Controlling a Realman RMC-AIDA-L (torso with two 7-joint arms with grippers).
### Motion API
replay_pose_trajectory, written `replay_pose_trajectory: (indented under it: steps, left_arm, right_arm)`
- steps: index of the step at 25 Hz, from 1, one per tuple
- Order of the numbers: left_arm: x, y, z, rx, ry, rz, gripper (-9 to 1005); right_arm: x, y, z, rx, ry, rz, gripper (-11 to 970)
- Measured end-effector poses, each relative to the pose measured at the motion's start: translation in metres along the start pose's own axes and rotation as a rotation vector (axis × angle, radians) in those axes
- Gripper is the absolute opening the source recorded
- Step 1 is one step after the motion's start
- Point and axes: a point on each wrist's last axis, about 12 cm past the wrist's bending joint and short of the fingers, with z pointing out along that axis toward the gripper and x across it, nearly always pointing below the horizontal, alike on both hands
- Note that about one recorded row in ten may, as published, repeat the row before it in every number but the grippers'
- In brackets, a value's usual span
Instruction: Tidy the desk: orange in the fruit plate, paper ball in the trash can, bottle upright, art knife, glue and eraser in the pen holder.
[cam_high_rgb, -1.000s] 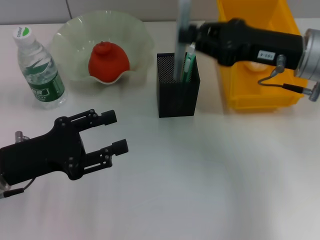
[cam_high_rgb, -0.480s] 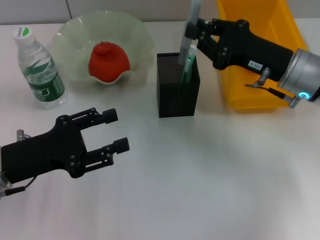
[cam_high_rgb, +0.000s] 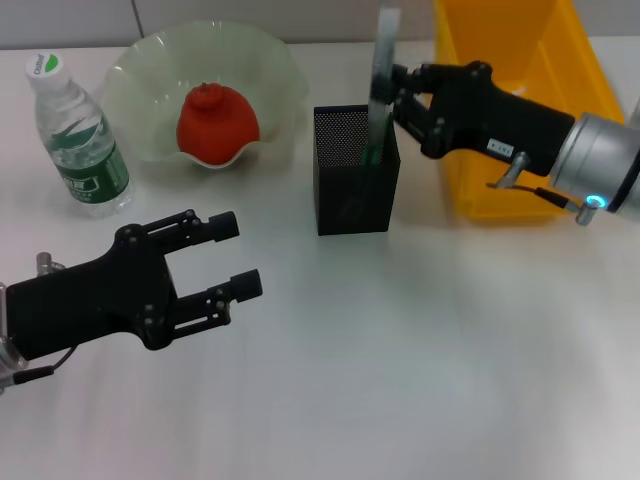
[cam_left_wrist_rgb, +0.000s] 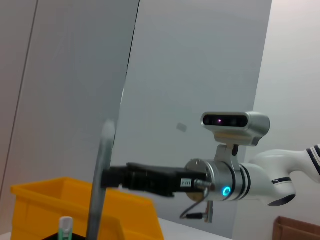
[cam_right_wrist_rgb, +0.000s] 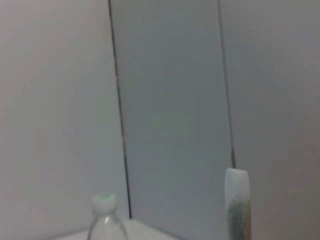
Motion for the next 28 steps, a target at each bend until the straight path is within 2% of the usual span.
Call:
replay_pose_trajectory:
  steps: [6, 16, 20, 24, 26, 28]
  left_arm:
    - [0.0, 0.0, 0.001, 0.002, -0.001, 0.001, 700]
    - [-0.002, 0.001, 0.003, 0.011, -0.005, 0.005, 701]
    - [-0.002, 0.001, 0.003, 0.01, -0.006, 0.004, 701]
    - [-0.002, 0.0, 0.003, 0.012, -0.007, 0.004, 701]
    - [-0.002, 0.0, 0.003, 0.014, -0.008, 0.007, 701]
    - [-0.003, 0.0, 0.003, 0.015, -0.009, 0.007, 701]
  right_arm:
    - [0.007, 0.004, 0.0, -0.011, 0.034, 0.005, 168]
    - [0.006, 0.003, -0.001, -0.006, 0.027, 0.01, 399]
    - [0.004, 0.006, -0.003, -0.031, 0.001, 0.011, 533]
    - [0.001, 0.013, -0.01, -0.09, -0.038, 0.035, 648]
    - [0.0, 0.016, -0.02, -0.105, -0.052, 0.048, 703]
    - [0.0, 0.018, -0.025, -0.109, -0.054, 0.042, 731]
